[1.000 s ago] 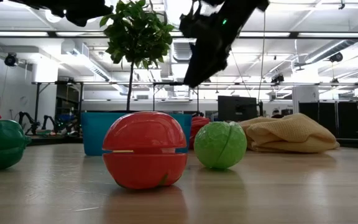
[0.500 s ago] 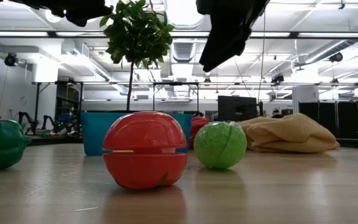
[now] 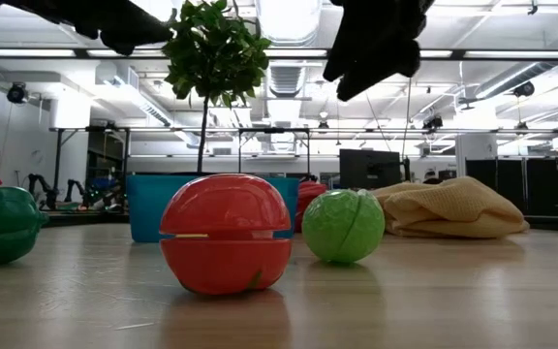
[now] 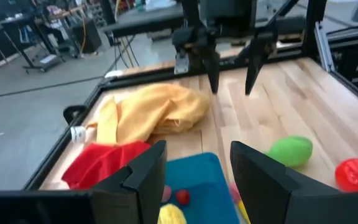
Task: Pick and placing Produce into tupperware
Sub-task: Put the green melon into the blue bin
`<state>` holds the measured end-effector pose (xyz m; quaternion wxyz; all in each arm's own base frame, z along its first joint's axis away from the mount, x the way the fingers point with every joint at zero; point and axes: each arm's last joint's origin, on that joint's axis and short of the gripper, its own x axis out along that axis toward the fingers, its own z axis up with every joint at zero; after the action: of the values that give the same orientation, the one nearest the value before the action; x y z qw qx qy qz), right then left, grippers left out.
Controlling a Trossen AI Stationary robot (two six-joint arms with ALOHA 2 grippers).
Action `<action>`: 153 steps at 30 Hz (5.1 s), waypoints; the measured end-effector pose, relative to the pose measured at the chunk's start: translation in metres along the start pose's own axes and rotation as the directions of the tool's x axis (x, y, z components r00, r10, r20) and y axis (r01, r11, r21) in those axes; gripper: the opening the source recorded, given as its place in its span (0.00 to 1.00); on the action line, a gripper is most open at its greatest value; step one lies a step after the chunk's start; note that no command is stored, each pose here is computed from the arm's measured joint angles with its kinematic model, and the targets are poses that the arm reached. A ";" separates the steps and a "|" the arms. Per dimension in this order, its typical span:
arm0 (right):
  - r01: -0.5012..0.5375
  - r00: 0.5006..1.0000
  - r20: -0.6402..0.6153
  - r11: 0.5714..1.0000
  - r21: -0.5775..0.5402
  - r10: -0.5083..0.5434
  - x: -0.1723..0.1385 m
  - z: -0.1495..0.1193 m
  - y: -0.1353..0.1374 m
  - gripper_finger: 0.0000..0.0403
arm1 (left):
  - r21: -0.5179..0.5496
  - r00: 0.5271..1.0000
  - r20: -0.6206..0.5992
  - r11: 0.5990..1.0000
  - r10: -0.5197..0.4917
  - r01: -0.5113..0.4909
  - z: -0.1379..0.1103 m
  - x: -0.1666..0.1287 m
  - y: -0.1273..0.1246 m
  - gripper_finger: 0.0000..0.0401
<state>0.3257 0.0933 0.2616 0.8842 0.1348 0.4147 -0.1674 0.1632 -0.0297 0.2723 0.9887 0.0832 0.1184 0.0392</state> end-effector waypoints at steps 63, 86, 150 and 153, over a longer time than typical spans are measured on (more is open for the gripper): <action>0.330 0.936 -0.274 0.819 0.469 -0.220 0.075 -0.031 0.137 0.78 | -0.096 0.999 -0.031 0.995 -0.024 0.021 -0.005 -0.027 0.007 0.41; 0.417 0.902 -0.328 0.756 0.504 -0.279 0.099 -0.054 0.121 0.89 | -0.066 0.998 -0.050 0.998 -0.025 0.022 -0.007 -0.028 0.007 0.41; 0.356 0.929 -0.248 0.842 0.406 -0.273 0.116 -0.023 0.091 0.54 | -0.064 0.998 -0.055 0.998 -0.026 0.023 -0.008 -0.028 0.007 0.41; 0.341 0.935 -0.235 0.857 0.387 -0.266 0.115 -0.006 0.085 0.54 | -0.065 0.998 -0.055 0.998 -0.026 0.022 -0.008 -0.028 0.007 0.41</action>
<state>0.4256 0.1516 0.1765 0.7569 0.2694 0.4598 -0.3783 0.1338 -0.0247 0.2725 0.9876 0.0489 0.1457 0.0334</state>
